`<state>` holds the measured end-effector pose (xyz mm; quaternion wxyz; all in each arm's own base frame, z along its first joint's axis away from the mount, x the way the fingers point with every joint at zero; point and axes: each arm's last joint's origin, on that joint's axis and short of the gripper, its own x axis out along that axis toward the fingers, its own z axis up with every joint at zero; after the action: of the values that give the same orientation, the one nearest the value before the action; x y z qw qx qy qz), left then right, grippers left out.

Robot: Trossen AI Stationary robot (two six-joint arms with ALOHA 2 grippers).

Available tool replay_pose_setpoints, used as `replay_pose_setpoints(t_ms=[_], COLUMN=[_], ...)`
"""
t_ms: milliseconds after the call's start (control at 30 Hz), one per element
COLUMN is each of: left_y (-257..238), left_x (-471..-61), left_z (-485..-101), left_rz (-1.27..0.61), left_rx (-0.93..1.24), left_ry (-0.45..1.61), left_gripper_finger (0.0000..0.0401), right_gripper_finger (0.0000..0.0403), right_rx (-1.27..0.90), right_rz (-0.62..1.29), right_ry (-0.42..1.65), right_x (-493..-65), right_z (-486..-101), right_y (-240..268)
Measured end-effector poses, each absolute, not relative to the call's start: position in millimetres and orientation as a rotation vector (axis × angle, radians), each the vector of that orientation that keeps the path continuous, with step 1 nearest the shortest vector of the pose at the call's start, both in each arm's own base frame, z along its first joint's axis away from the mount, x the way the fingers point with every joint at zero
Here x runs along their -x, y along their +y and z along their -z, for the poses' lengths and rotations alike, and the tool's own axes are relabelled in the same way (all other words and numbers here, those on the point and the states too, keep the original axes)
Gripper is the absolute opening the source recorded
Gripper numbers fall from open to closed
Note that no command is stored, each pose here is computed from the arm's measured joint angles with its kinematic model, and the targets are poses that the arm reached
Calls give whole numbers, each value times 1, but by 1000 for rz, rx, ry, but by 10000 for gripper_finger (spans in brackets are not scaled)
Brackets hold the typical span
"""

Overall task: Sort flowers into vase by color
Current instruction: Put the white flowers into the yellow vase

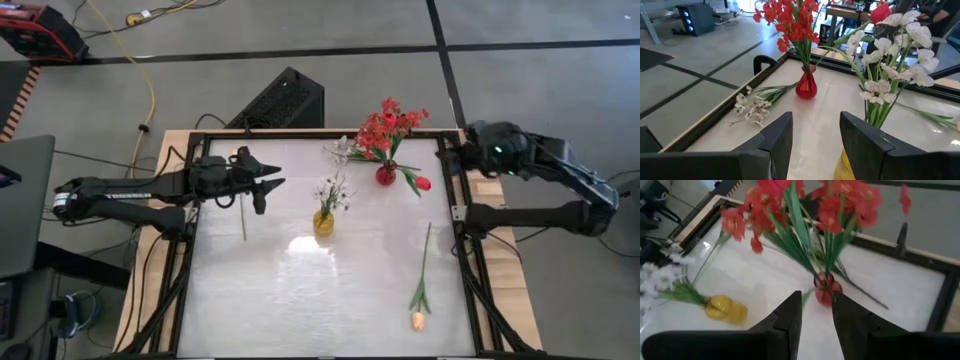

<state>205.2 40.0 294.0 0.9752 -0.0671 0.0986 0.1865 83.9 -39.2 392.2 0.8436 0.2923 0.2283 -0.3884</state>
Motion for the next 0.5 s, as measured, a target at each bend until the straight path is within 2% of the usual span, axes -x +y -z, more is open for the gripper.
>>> replay_pose_setpoints(t_ms=[200,367,500], left_y=[40,39,39], left_x=[-207,-207,-207], left_z=[-292,-291,-291], left_rz=[-375,-356,-355], left_rx=[180,230,268], left_ry=[200,205,205], left_gripper_finger=[151,151,151], right_gripper_finger=[127,127,127], right_rx=[-592,-596,-695], right_rz=[875,911,880], right_ry=[576,556,635], right_x=[-104,-95,-83], right_z=[-395,-408,-392], right_y=[-81,-123,-158])
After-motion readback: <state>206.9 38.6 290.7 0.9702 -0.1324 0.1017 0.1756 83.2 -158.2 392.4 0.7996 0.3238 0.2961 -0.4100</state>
